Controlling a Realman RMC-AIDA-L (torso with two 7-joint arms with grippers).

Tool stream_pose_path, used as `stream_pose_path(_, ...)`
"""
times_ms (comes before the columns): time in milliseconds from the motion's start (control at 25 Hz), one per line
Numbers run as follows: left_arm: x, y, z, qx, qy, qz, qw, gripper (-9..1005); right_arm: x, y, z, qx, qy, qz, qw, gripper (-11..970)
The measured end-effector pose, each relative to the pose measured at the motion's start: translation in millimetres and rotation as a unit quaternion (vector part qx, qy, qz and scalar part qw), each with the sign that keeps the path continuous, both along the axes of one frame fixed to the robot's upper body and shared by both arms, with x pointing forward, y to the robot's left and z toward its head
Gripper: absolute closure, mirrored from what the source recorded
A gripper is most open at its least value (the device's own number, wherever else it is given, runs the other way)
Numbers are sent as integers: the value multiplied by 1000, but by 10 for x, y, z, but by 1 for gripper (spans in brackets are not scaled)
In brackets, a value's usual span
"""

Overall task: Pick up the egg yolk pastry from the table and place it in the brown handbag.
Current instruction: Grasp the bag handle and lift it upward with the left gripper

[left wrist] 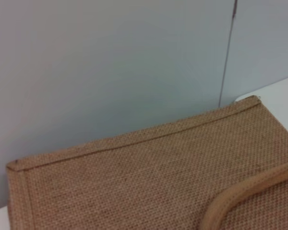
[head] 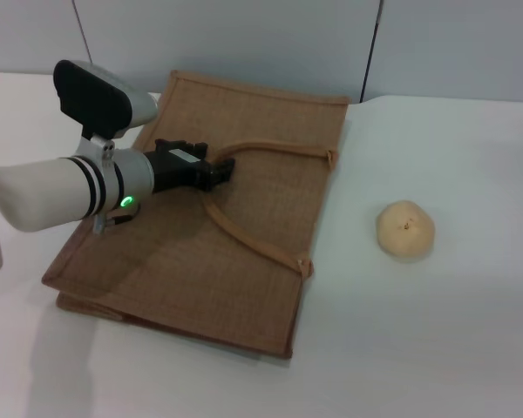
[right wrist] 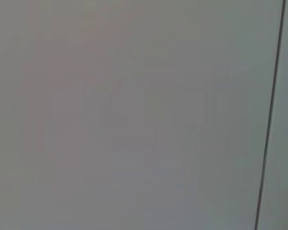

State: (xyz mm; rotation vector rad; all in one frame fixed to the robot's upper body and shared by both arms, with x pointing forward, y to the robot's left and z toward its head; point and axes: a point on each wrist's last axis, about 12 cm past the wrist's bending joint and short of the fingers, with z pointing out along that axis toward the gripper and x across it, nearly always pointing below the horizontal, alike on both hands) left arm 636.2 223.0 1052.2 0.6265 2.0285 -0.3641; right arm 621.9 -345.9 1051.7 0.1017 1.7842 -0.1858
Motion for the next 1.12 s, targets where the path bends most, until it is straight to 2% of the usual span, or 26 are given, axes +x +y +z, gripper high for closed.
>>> stream_pose_path(640, 27, -2, 11, -3, 4, 14, 1000, 555, 13, 9, 11, 1, -2, 1, 1000, 64)
stream_pose_path(1120, 32, -16, 13, -7, 7, 17, 1000, 773, 24, 19, 20, 0, -3, 2, 1000, 64)
